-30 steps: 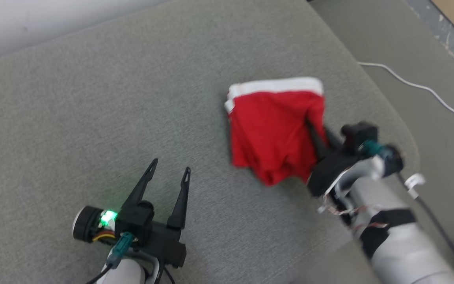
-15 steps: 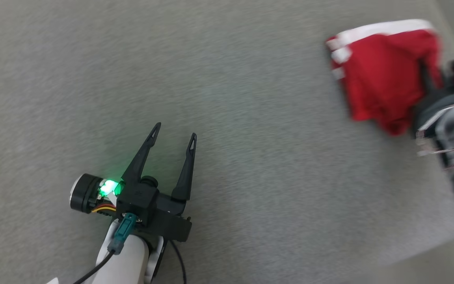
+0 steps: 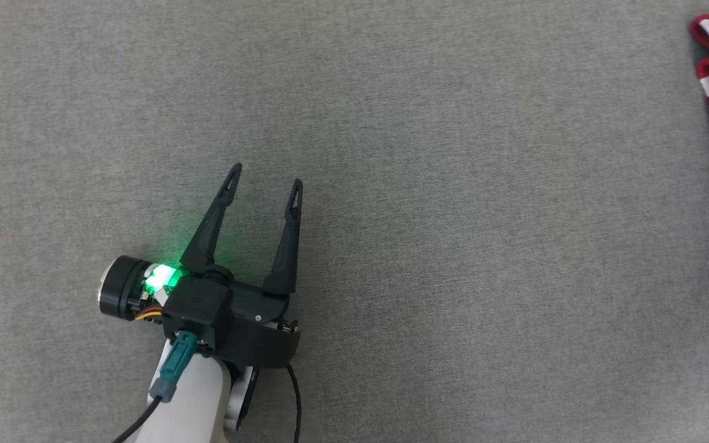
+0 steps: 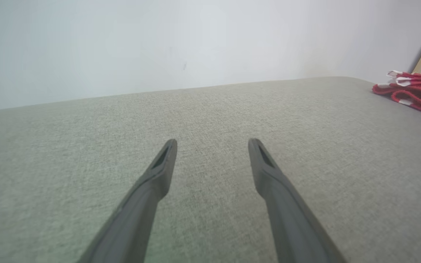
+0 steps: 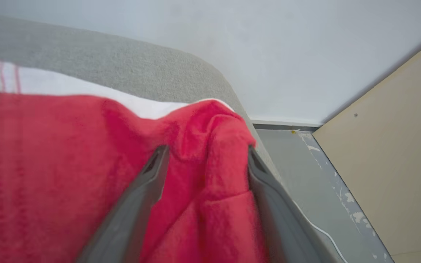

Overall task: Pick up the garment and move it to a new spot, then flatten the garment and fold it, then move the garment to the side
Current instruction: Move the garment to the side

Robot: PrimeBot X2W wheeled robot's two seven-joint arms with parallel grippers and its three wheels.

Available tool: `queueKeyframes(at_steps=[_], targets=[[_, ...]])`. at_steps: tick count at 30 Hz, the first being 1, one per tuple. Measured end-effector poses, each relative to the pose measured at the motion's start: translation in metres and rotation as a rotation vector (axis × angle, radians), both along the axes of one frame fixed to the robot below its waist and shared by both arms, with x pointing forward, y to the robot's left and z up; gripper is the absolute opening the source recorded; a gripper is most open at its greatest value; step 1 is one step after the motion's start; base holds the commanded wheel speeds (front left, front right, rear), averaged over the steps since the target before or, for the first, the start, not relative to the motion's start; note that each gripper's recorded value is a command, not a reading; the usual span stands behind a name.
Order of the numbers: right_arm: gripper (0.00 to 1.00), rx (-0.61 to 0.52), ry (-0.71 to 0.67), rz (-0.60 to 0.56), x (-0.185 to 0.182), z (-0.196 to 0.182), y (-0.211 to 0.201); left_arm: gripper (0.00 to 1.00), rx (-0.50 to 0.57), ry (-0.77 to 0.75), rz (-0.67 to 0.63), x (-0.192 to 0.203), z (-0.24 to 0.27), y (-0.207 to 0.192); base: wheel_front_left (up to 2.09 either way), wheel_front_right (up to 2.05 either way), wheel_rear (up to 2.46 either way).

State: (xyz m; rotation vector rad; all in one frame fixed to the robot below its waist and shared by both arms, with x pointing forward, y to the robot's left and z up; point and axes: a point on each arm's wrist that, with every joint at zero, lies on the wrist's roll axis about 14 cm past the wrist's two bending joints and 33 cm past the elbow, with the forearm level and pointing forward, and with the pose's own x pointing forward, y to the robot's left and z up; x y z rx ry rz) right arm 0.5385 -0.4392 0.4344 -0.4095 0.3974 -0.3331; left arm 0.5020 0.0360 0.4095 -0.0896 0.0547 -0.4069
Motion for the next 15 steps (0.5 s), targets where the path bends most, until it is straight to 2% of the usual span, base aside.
queueKeyframes(at_steps=[4, 10, 15], targets=[[1.00, -0.001, -0.115, 0.053, 0.019, 0.017, 0.025, 1.00, 0.006, -0.004, 0.021, 0.000, 0.003, 0.007, 0.00, 0.00, 0.00], [1.00, -0.035, -0.174, 0.064, 0.005, 0.034, 0.035, 1.00, 0.008, -0.010, 0.040, -0.005, 0.012, 0.014, 0.00, 0.00, 0.00], [1.00, 0.010, -0.260, 0.075, -0.001, 0.051, 0.055, 1.00, 0.012, -0.025, 0.066, -0.011, 0.024, 0.022, 0.00, 0.00, 0.00]])
